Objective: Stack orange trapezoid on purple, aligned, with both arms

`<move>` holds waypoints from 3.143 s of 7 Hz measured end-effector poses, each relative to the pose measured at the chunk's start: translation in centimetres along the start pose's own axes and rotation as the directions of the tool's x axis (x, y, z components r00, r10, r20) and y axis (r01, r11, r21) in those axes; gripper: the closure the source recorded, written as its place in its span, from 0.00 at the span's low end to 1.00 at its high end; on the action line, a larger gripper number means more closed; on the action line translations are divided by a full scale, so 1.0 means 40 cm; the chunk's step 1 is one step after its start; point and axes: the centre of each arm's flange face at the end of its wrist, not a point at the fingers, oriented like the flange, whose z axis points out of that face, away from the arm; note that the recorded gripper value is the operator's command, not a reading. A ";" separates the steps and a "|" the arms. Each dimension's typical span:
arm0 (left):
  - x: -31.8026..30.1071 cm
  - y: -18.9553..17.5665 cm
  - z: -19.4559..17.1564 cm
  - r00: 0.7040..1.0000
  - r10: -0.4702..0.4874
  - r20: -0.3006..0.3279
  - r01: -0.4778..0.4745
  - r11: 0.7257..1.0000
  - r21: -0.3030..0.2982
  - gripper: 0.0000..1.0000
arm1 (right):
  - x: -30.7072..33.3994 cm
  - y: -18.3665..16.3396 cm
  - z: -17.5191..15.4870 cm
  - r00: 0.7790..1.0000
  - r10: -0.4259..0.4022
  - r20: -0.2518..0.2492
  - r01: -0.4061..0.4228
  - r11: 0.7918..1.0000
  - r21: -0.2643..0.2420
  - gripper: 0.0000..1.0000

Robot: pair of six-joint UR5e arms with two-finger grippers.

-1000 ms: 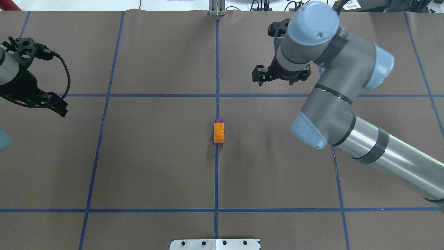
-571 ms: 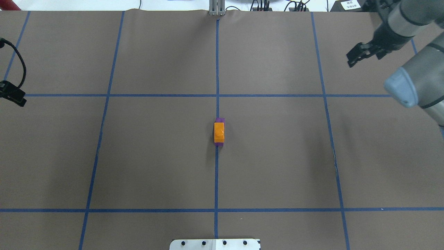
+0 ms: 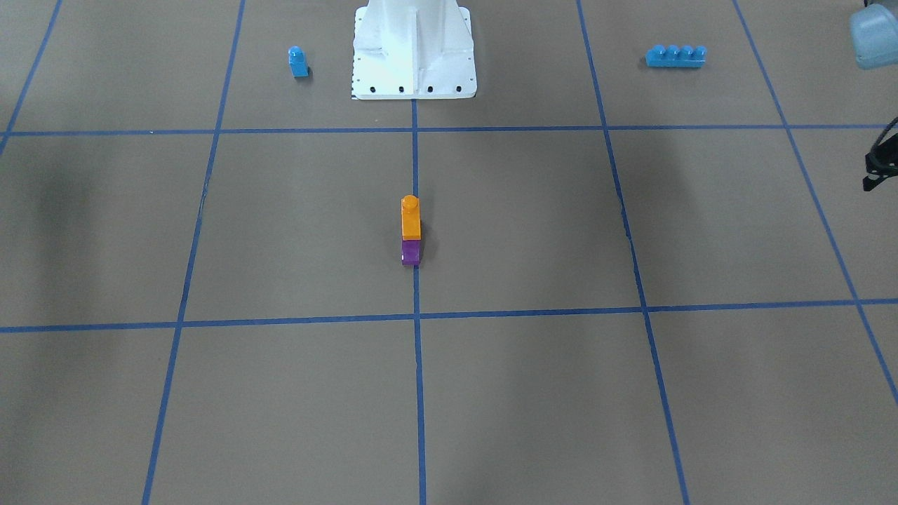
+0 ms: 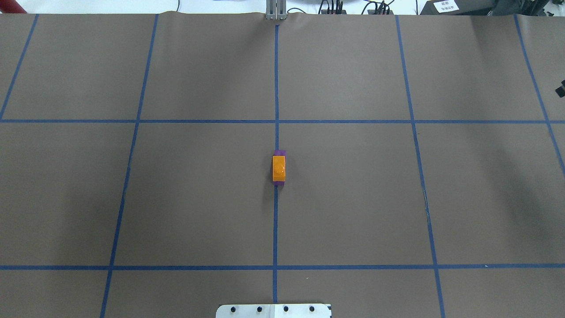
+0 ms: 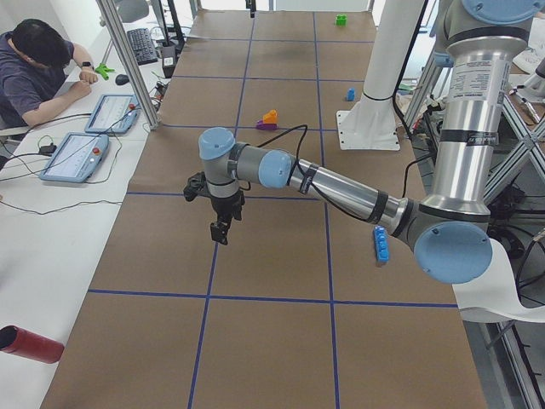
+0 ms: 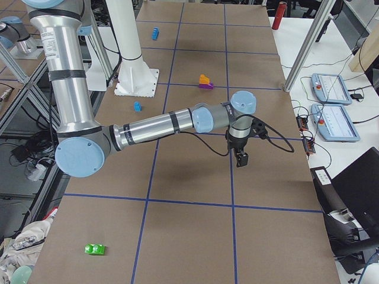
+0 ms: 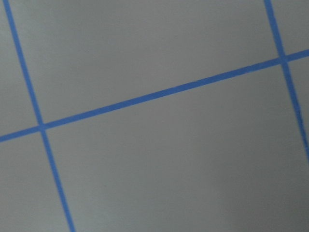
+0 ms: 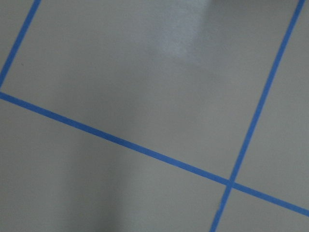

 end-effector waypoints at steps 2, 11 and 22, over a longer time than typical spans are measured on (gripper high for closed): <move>-0.138 0.058 -0.018 0.994 -0.066 -0.085 0.068 0.997 0.026 0.00 | 0.125 0.123 -0.012 0.993 0.114 -0.015 -0.114 0.993 -0.007 0.00; -0.179 0.082 -0.017 0.990 -0.099 -0.102 0.103 0.994 0.030 0.00 | 0.122 0.143 -0.036 0.986 0.169 0.012 -0.169 0.985 0.020 0.00; -0.180 0.098 -0.010 0.990 -0.095 -0.107 0.098 0.995 0.027 0.00 | 0.100 0.135 -0.049 0.989 0.145 0.015 -0.145 0.989 0.032 0.00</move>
